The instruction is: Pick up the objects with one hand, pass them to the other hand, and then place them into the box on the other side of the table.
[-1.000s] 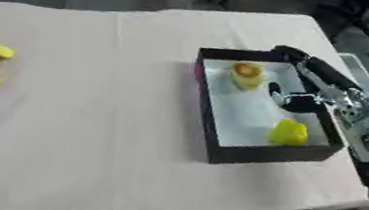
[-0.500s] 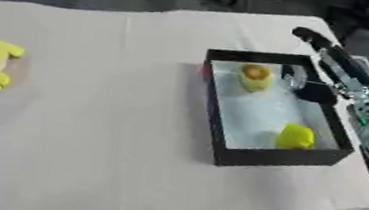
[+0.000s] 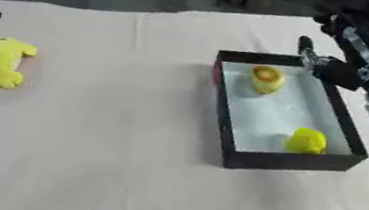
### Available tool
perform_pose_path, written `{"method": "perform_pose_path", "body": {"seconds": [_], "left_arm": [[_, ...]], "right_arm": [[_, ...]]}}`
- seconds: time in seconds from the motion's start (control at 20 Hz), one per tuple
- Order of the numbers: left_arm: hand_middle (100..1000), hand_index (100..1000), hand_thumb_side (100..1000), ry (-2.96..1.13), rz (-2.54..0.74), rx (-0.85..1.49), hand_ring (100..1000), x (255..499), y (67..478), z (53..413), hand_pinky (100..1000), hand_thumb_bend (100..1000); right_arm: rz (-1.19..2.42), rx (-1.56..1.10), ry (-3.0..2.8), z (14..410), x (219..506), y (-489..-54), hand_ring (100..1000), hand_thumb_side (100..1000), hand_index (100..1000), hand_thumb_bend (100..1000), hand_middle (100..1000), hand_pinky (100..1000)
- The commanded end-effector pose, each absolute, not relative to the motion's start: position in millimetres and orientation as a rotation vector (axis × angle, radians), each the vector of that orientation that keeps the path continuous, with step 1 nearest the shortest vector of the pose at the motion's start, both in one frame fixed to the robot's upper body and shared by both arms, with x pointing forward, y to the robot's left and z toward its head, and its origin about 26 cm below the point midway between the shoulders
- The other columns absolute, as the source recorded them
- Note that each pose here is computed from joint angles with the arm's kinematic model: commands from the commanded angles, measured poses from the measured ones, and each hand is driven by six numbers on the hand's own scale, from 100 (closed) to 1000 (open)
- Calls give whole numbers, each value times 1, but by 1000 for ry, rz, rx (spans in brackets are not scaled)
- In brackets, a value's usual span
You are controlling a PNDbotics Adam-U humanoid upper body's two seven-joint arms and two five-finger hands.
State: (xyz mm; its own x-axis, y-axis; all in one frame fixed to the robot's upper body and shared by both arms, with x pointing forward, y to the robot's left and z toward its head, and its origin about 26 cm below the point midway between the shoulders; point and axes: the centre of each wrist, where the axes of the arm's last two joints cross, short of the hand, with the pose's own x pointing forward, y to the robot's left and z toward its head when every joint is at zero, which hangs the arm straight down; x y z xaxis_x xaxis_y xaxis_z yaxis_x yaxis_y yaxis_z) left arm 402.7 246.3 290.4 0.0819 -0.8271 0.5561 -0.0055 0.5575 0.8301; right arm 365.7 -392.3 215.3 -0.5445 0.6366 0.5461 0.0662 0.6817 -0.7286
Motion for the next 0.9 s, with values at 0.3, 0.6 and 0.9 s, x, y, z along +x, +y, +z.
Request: {"method": "perform_pose_path", "body": {"seconds": [0.3, 0.6, 0.9], "left_arm": [[768, 907, 402, -1115, -780, 659, 802, 436, 247, 292, 907, 729], [780, 906, 403, -960, -817, 677, 814, 462, 241, 275, 899, 771], [774, 879, 363, -852, -823, 736, 819, 485, 238, 250, 890, 804]], "right_arm": [[874, -574, -2051, 231, 364, -390, 1000, 387, 1000, 100, 1000, 1000], [851, -567, -2042, 230, 364, -392, 1000, 403, 1000, 100, 1000, 1000], [860, -572, -2035, 231, 364, -392, 1000, 369, 1000, 100, 1000, 1000]]}}
